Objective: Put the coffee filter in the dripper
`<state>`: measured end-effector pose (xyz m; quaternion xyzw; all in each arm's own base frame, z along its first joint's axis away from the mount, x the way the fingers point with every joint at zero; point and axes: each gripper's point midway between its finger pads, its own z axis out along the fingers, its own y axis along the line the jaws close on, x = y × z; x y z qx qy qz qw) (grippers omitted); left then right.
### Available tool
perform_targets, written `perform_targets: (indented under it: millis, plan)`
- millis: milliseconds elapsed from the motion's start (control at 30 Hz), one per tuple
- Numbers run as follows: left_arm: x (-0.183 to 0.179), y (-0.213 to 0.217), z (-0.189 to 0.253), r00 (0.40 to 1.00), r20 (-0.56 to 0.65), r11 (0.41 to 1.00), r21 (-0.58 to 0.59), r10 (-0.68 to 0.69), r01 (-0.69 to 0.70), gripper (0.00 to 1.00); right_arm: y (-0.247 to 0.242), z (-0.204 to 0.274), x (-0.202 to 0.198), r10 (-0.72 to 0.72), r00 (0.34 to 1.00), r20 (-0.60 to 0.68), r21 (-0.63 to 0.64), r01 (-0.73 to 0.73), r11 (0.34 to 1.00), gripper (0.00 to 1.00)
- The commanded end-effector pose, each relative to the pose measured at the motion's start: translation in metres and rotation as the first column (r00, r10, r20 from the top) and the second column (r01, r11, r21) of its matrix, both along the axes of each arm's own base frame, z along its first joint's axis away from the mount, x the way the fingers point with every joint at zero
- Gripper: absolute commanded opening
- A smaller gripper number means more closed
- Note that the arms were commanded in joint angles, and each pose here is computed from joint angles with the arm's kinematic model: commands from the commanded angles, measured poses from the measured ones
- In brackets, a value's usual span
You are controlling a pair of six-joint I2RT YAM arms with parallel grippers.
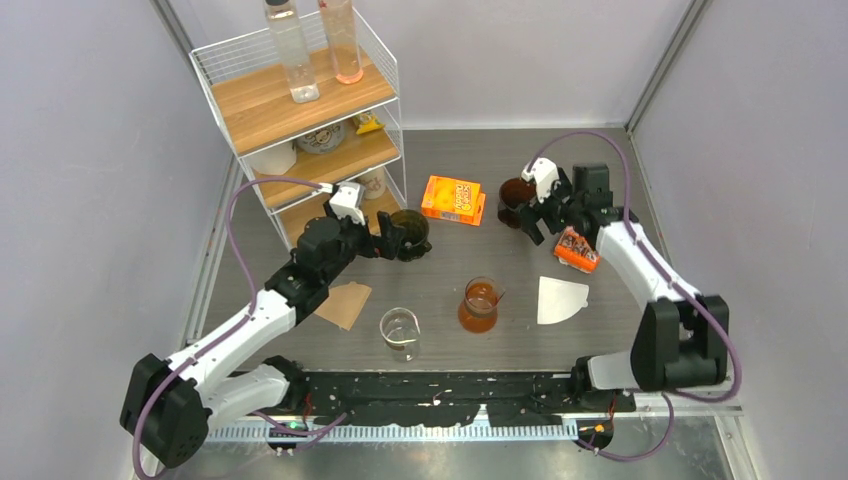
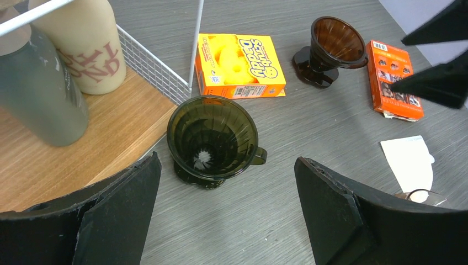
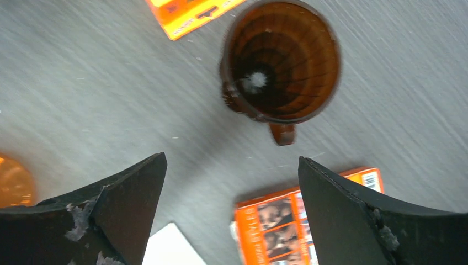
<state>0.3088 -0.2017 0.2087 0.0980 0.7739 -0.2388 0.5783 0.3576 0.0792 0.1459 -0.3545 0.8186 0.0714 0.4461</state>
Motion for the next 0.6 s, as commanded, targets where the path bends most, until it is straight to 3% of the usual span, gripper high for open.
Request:
perform_targets:
  millis: [0, 267, 567]
  plan:
    - [0.004, 0.001, 0.03, 0.996, 0.083, 1.0, -0.013, 0.008, -0.007, 0.99, -0.027, 0.003, 0.032, 0.081, 0.997, -0.006, -0.159, -0.081, 0.984, 0.96]
    - [0.005, 0.004, 0.031, 0.996, 0.091, 0.999, -0.024, 0.026, -0.024, 0.99, -0.04, -0.018, 0.063, 0.097, 0.983, -0.155, -0.124, -0.117, 0.985, 1.0]
    - [0.008, 0.004, 0.027, 0.996, 0.083, 0.999, -0.023, 0.038, -0.036, 0.99, -0.03, -0.042, 0.082, 0.111, 0.969, -0.219, -0.047, -0.125, 0.991, 0.91]
